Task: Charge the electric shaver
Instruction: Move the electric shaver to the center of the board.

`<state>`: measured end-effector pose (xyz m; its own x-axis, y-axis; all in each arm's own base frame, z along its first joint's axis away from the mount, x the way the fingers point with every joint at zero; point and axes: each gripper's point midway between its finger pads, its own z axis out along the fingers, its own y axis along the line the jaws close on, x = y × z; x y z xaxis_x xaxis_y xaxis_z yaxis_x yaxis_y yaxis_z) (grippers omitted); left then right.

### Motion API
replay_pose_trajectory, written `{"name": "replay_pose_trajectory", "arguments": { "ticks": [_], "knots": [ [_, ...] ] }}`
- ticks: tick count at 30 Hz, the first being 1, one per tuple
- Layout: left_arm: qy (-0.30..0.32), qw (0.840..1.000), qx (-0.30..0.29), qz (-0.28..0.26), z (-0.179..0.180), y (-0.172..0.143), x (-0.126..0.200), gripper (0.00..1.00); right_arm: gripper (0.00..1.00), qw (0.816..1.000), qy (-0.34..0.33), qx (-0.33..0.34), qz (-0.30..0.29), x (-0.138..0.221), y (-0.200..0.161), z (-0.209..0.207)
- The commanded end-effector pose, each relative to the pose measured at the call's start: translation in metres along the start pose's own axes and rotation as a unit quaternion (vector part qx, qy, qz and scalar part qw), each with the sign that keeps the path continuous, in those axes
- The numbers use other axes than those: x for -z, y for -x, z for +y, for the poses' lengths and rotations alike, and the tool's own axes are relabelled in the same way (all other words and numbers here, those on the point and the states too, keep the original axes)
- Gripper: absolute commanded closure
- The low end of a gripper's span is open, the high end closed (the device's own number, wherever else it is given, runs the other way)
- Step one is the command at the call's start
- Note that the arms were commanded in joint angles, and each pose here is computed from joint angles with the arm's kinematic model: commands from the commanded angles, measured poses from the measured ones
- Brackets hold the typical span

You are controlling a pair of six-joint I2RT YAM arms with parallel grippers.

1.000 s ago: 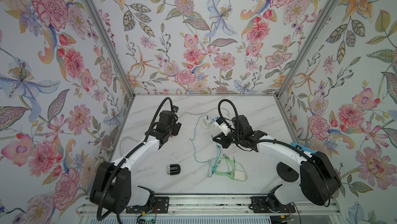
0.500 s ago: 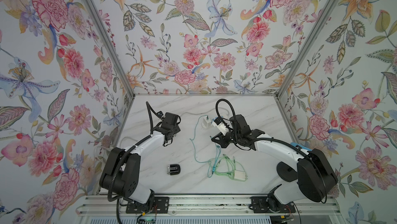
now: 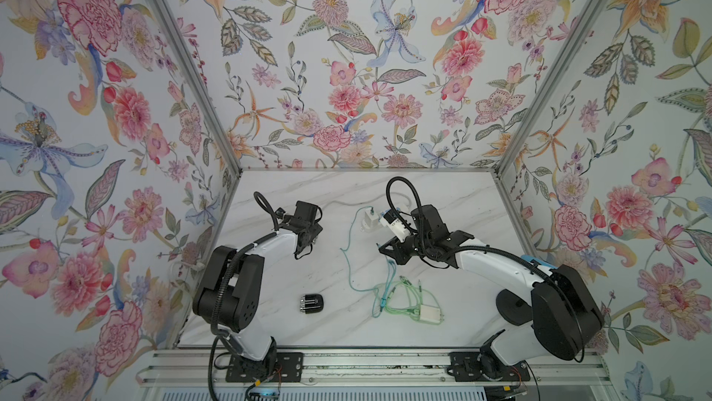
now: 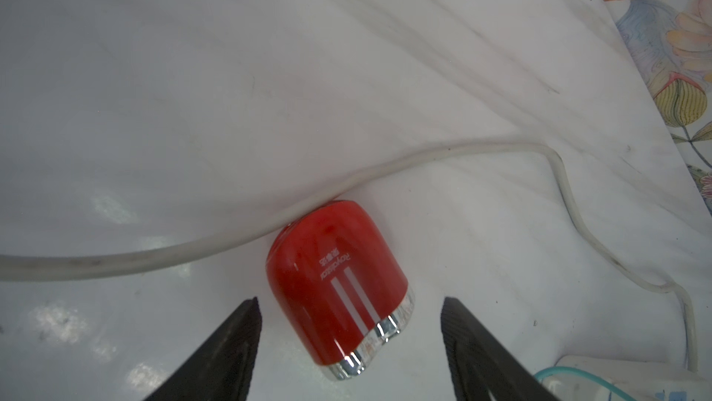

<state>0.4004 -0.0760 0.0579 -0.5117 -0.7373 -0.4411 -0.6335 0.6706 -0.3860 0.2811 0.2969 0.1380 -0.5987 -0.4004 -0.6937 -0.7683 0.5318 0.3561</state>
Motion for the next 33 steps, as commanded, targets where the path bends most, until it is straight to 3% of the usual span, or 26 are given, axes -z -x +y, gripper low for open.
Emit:
{"name": "replay_pose_trajectory", "arguments": {
  "ticks": [1, 14, 20, 25, 29, 33],
  "knots": [
    [-0.012, 1.000, 0.026, 0.007, -0.011, 0.004, -0.009, 0.22, 0.90, 1.000, 0.002, 0.007, 0.003, -0.004, 0.007, -0.001],
    [-0.005, 0.999, 0.008, 0.032, -0.010, -0.002, -0.039, 0.27, 0.90, 1.000, 0.009, 0.003, 0.009, -0.013, 0.008, -0.006],
    [-0.026, 0.996, -0.077, 0.049, -0.023, -0.003, -0.044, 0.37, 0.90, 1.000, 0.006, -0.001, 0.010, -0.012, 0.008, -0.007],
    [-0.005, 0.969, -0.230, 0.089, -0.018, -0.011, -0.045, 0.39, 0.90, 1.000, 0.000, -0.005, 0.009, -0.008, 0.005, -0.007],
    [-0.003, 0.942, -0.316, 0.112, -0.006, -0.020, -0.035, 0.39, 0.90, 1.000, -0.006, -0.009, 0.006, -0.004, 0.003, -0.007],
    [-0.006, 0.903, -0.413, 0.118, -0.003, -0.029, -0.013, 0.38, 0.90, 1.000, -0.016, -0.013, 0.006, 0.001, -0.001, -0.005]
  ]
}}
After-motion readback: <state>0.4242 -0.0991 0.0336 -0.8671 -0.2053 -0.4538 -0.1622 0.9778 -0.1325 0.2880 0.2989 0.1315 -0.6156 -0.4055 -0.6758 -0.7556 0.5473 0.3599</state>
